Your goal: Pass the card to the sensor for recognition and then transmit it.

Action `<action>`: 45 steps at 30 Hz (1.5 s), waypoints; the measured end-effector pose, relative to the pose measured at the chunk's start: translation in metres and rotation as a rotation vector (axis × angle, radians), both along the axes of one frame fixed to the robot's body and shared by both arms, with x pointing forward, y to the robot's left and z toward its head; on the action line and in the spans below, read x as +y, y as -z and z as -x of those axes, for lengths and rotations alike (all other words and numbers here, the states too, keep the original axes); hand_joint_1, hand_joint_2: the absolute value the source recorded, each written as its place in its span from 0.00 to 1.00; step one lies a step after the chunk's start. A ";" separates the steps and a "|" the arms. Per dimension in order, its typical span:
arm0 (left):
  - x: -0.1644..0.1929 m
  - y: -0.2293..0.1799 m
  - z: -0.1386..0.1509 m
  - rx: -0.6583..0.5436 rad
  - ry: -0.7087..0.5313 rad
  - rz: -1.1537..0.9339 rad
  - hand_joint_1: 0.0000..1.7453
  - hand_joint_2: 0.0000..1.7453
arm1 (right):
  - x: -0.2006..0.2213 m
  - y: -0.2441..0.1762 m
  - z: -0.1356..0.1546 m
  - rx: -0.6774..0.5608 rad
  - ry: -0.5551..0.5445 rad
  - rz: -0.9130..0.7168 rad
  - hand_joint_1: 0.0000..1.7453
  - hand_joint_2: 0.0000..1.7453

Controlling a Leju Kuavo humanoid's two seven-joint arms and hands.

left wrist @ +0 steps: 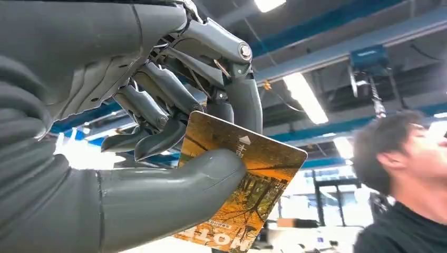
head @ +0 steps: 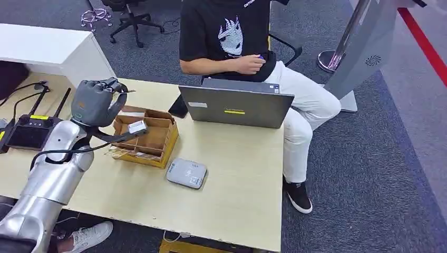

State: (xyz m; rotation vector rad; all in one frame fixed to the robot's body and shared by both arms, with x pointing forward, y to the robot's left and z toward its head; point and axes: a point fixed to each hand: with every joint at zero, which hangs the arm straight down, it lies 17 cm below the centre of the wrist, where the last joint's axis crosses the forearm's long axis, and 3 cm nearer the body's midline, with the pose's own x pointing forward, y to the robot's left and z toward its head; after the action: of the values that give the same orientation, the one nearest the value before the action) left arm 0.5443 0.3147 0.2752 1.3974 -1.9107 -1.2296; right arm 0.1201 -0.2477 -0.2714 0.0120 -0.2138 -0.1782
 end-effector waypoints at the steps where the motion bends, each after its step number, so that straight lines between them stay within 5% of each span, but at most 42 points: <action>1: 0.005 -0.002 0.000 -0.002 -0.007 0.002 1.00 1.00 | 0.000 0.000 0.000 0.000 -0.002 0.000 0.00 1.00; 41: 0.021 0.000 -0.002 0.005 -0.029 -0.006 1.00 1.00 | 0.003 -0.001 -0.003 -0.003 -0.011 -0.003 0.00 1.00; 42: 0.021 0.000 -0.002 0.004 -0.029 -0.006 0.84 1.00 | 0.003 -0.001 -0.003 -0.003 -0.011 -0.003 0.00 1.00; 43: 0.021 0.000 -0.002 0.004 -0.029 -0.006 0.00 1.00 | 0.003 -0.001 -0.003 -0.003 -0.011 -0.003 0.00 1.00; 45: 0.021 0.001 -0.001 0.002 -0.029 -0.004 0.00 1.00 | 0.003 -0.001 -0.003 -0.003 -0.011 -0.003 0.00 1.00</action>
State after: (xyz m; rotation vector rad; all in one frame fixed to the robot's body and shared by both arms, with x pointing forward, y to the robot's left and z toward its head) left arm 0.5452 0.3354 0.2743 1.4209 -1.8814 -1.2219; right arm 0.1229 -0.2443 -0.2707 0.0159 -0.2162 -0.1676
